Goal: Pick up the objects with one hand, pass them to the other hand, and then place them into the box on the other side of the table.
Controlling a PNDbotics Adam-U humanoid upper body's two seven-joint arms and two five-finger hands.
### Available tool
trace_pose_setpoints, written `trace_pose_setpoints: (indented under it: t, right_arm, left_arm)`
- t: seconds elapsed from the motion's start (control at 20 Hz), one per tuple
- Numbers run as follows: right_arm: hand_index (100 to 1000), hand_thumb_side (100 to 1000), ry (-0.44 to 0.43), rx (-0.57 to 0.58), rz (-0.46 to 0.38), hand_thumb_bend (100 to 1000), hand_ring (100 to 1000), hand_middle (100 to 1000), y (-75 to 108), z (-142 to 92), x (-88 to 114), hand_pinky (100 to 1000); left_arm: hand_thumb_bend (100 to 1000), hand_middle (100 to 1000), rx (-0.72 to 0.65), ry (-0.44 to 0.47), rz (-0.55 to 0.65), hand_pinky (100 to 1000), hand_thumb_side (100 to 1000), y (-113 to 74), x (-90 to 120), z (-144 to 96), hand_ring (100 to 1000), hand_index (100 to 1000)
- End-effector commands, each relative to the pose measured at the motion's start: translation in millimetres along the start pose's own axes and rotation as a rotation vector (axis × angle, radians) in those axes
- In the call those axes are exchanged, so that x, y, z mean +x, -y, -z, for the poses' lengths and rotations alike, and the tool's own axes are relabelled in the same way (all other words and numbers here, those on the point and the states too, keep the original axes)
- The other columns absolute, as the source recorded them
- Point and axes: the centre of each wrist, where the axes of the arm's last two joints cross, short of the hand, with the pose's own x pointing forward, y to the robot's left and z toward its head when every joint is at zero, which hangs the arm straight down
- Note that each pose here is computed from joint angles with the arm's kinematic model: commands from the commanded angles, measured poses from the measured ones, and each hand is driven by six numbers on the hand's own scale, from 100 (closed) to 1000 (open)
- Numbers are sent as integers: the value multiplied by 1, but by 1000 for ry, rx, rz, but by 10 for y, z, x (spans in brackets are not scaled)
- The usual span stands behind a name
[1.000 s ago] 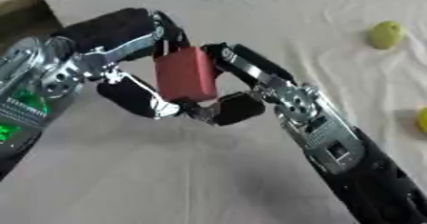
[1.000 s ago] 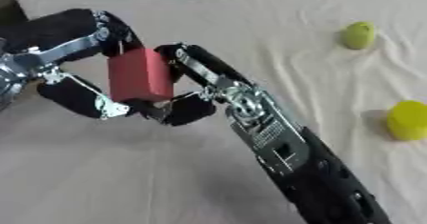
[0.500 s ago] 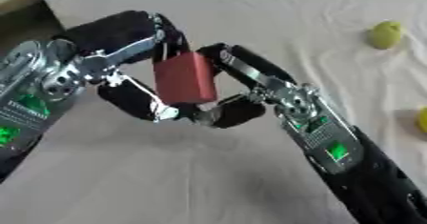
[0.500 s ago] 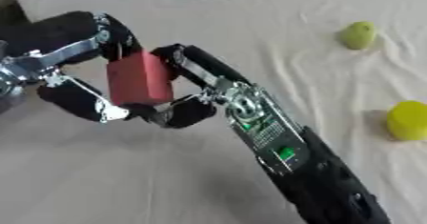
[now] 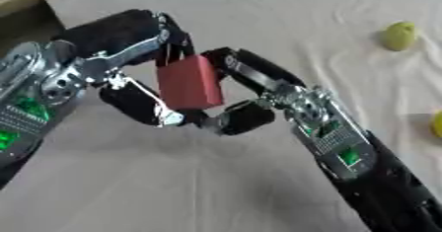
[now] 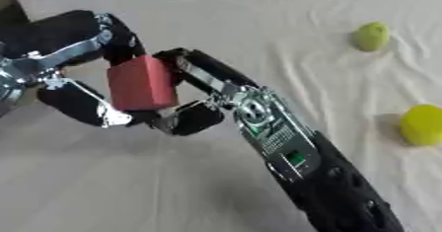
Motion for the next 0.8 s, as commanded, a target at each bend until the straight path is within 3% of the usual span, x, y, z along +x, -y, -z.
trace_pose_setpoints:
  t: [0.05,0.25,0.8]
  right_arm:
    - [847,248,51,-18,-13,125,656,723,68,2,144,734]
    - [871,405,32,-30,-5,131,680,756,70,10,145,738]
    - [922,524,22,-41,-36,146,719,802,82,-6,121,756]
  left_arm:
    - [543,365,24,-33,38,552,100,-82,-53,-66,466,416]
    - [550,350,19,-31,41,544,100,-84,-42,-64,455,401]
    - [557,321,8,-34,50,531,100,-88,-66,-104,437,370]
